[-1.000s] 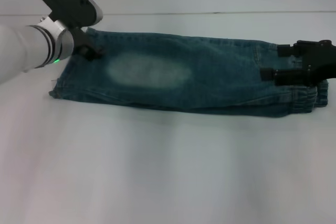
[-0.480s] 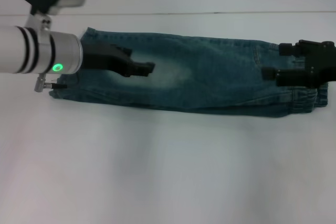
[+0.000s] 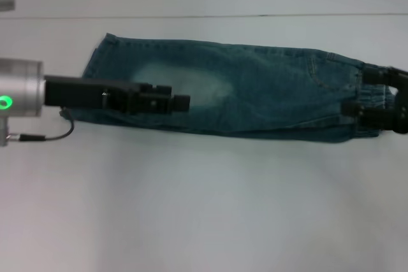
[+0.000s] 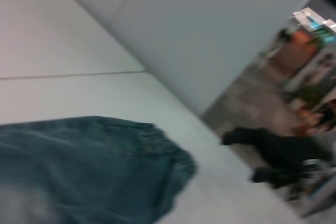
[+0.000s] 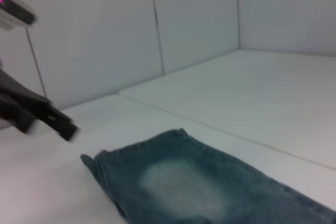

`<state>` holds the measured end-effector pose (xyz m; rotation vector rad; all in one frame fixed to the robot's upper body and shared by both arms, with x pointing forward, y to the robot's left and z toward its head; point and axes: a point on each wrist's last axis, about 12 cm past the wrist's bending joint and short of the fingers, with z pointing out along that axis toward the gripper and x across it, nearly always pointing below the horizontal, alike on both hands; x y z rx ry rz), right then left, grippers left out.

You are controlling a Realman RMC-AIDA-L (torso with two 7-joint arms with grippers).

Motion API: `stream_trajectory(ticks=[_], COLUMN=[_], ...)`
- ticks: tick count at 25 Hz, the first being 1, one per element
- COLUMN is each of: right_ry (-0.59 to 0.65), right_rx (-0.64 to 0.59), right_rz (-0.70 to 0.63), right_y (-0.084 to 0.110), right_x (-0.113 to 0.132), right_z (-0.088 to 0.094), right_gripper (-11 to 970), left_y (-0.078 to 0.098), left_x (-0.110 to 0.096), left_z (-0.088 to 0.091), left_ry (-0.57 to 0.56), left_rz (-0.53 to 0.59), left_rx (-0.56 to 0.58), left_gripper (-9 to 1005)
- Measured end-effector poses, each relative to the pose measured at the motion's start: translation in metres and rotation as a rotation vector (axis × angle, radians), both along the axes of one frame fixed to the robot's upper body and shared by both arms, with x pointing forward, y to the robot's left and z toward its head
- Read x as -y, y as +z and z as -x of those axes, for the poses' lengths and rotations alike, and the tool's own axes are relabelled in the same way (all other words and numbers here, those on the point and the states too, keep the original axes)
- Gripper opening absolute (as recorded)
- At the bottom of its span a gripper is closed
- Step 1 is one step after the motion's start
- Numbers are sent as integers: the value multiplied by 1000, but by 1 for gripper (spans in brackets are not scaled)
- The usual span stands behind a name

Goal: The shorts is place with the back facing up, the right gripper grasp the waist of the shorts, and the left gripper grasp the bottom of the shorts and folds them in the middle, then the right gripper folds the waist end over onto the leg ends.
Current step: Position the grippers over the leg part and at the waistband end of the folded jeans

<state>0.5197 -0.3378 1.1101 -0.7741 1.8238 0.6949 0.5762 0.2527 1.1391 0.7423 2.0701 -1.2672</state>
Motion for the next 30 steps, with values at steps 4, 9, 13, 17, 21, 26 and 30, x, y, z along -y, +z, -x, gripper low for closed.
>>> stream_trajectory(ticks=[4,9,13,17,21,26,30], right_ry=[-21,-24,-27,-89,-135,-198,-217], right_rx=[-8,-8,-18,-1,11,26,30], right_rz=[17,47,70,91,108,134,164], right_y=[-8,-22,-33,-41,-46,-47,-52], right_x=[10,20,28,42,52,61,57], right_z=[14,33,48,61,70,68,54], right_gripper=[925,925,925,925,924,924,924], left_y=[-1,-2,-2,-3,-3,-3,-4], left_x=[-7,2,7,11,12,13,15], left_z=[12,21,24,24,24,22,20], left_ry=[-55,-163,-202,-225,-234,-237,-232], left_rz=[56,72,73,62,48,29,16], left_rx=[-16,-19,-18,-5,-4,-5,-5], left_gripper=[761,761,761,761,761,762,762])
